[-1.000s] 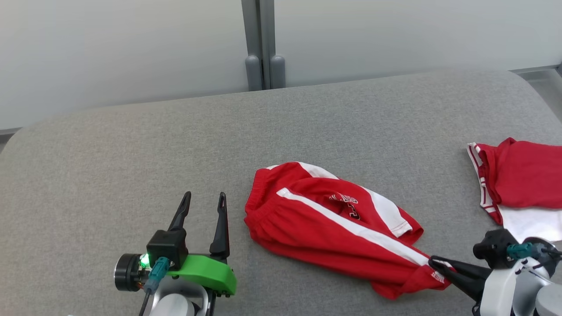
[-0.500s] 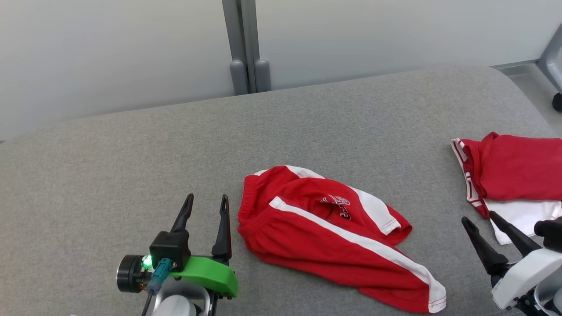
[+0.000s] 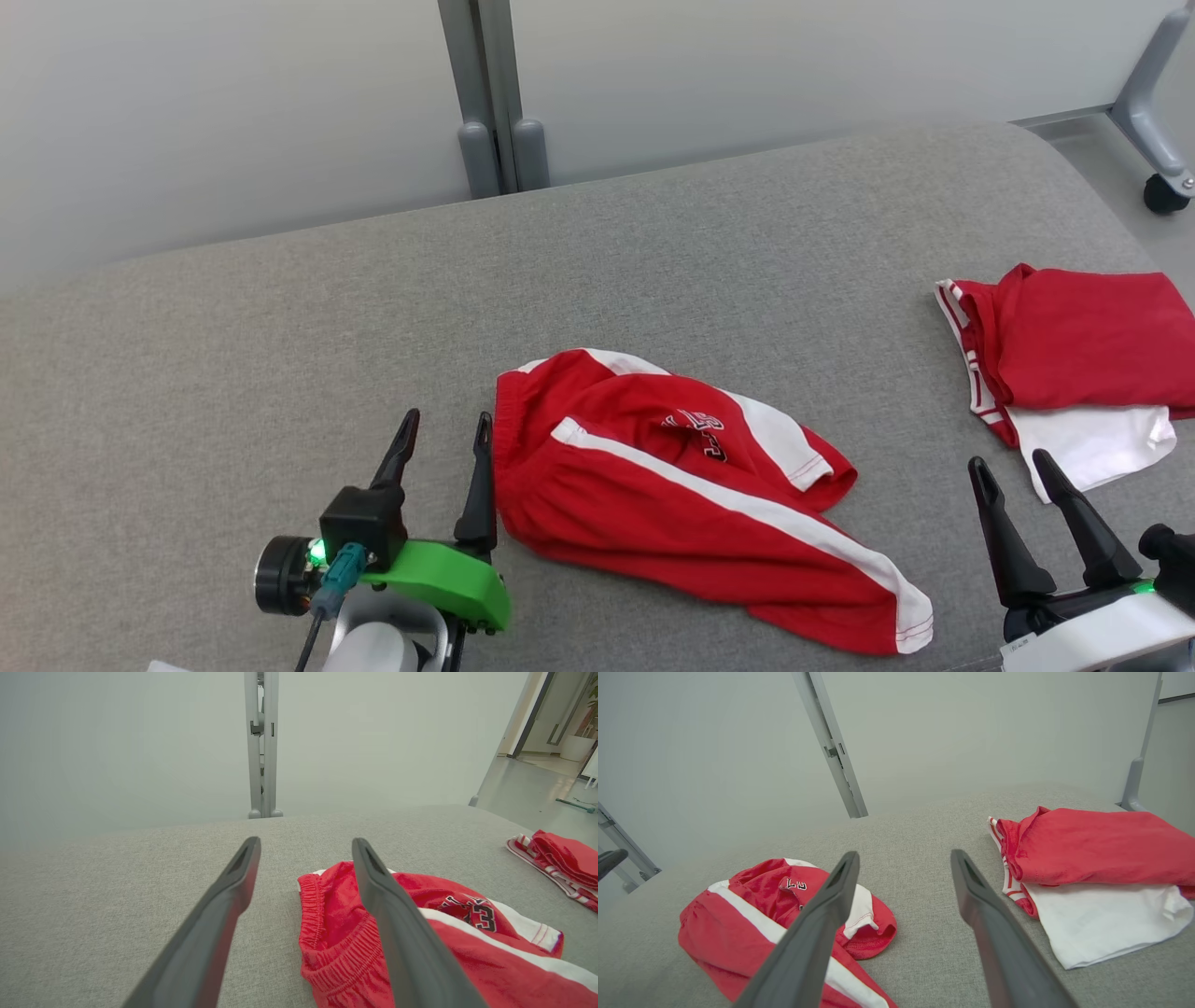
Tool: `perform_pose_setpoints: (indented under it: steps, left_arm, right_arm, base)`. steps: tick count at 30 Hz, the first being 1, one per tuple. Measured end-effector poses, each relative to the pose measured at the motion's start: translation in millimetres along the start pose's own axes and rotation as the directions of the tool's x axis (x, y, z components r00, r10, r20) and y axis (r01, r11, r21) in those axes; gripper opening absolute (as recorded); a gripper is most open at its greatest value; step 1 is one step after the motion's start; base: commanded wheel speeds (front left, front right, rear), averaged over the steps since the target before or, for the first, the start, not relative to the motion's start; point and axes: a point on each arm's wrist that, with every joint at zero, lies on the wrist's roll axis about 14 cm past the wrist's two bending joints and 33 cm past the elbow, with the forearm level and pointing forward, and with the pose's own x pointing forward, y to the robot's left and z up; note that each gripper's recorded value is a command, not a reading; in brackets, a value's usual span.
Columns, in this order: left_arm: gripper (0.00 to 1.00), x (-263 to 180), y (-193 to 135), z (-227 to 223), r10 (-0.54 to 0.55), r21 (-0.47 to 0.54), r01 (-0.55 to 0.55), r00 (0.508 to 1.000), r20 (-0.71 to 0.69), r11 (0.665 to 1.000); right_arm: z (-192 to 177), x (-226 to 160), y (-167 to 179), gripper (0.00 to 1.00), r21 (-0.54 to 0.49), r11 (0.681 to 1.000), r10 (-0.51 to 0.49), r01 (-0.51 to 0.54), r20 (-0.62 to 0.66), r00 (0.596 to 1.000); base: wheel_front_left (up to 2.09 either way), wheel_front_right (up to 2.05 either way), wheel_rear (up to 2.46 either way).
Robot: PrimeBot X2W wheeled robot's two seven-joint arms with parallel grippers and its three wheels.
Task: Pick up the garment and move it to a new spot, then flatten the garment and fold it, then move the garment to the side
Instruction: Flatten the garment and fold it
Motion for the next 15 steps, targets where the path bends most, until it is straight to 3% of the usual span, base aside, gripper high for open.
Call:
perform_pose_setpoints:
  steps: [6, 15]
  left_arm:
    - [1.0, 11.7, -36.1, -34.5, -0.198, -0.025, 0.196, 0.965, -0.173, 0.98]
    - [1.0, 27.6, -67.6, -60.6, -0.324, -0.15, 0.288, 0.846, -0.424, 0.946]
  right_arm:
    - [-2.9, -0.4, 0.4, 1.0, -0.004, 1.0, -0.005, 0.005, -0.008, 1.0]
    - [-11.8, -2.6, 3.7, 1.0, -0.003, 1.0, -0.001, 0.001, -0.035, 0.999]
  base:
    - [0.0, 0.0, 0.0]
    - [0.0, 0.0, 0.0]
